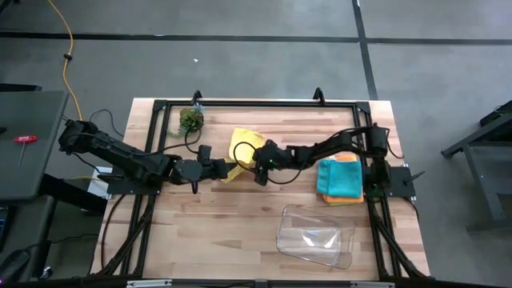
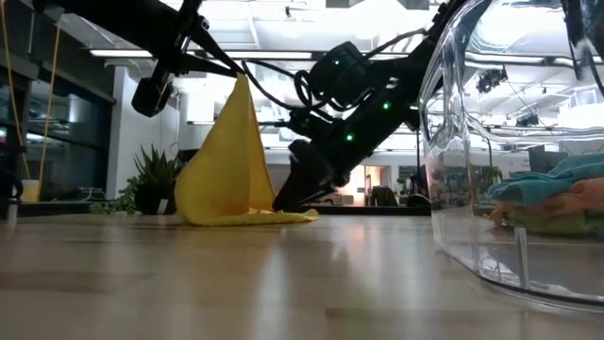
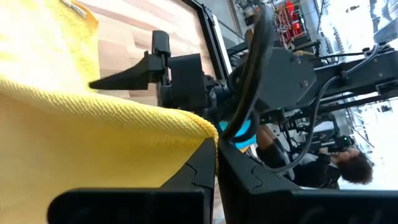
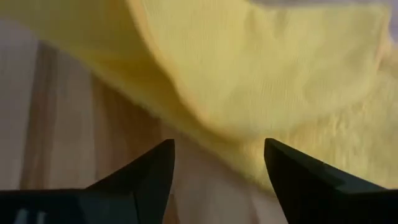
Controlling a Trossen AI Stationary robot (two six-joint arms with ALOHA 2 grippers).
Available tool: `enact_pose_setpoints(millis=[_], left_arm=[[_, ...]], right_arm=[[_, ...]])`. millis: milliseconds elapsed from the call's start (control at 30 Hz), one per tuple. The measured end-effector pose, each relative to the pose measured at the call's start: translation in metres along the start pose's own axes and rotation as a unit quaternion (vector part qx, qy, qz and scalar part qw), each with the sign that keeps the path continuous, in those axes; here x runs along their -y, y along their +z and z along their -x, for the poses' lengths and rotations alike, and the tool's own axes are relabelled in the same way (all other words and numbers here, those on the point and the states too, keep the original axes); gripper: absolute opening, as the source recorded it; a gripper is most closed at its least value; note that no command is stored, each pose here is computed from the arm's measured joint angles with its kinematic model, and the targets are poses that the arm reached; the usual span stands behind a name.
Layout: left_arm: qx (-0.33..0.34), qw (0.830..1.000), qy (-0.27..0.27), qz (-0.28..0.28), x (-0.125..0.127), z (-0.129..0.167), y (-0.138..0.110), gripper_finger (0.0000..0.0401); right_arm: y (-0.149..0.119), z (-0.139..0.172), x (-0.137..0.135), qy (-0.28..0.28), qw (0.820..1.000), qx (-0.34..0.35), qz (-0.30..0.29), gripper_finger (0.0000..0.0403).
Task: Fold microfiber towels
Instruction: Fold the yellow cloth
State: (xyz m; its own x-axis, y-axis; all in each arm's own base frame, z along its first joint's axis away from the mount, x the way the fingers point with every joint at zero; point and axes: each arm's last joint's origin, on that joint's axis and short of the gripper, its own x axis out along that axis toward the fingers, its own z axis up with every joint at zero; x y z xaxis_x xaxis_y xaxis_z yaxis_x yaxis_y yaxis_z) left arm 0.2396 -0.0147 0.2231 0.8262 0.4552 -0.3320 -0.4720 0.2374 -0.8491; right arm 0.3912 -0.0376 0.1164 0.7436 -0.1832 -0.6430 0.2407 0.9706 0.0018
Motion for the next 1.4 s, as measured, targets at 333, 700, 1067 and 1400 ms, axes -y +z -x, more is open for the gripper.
enact_pose_setpoints(millis=[333,700,1067,1400], left_arm=[[-0.001,1.000,-0.004,0.004,0.001,0.000,0.000,0.0000],[0.005,0.998,-0.054,0.035,0.012,0.001,0.003,0.0000],[0.002,0.993,-0.113,0.046,0.023,0.003,0.005,0.0000],[0.000,0.990,-0.131,0.044,0.027,0.003,0.006,0.0000]], right_arm=[[0.005,-0.003,0.000,-0.077,0.996,0.047,0.028,0.0241],[0.006,-0.003,0.013,-0.149,0.987,0.046,0.037,0.0240],[0.009,-0.003,0.014,-0.144,0.987,0.067,-0.009,0.0240],[-0.001,-0.005,0.014,-0.136,0.989,0.030,-0.054,0.0239]])
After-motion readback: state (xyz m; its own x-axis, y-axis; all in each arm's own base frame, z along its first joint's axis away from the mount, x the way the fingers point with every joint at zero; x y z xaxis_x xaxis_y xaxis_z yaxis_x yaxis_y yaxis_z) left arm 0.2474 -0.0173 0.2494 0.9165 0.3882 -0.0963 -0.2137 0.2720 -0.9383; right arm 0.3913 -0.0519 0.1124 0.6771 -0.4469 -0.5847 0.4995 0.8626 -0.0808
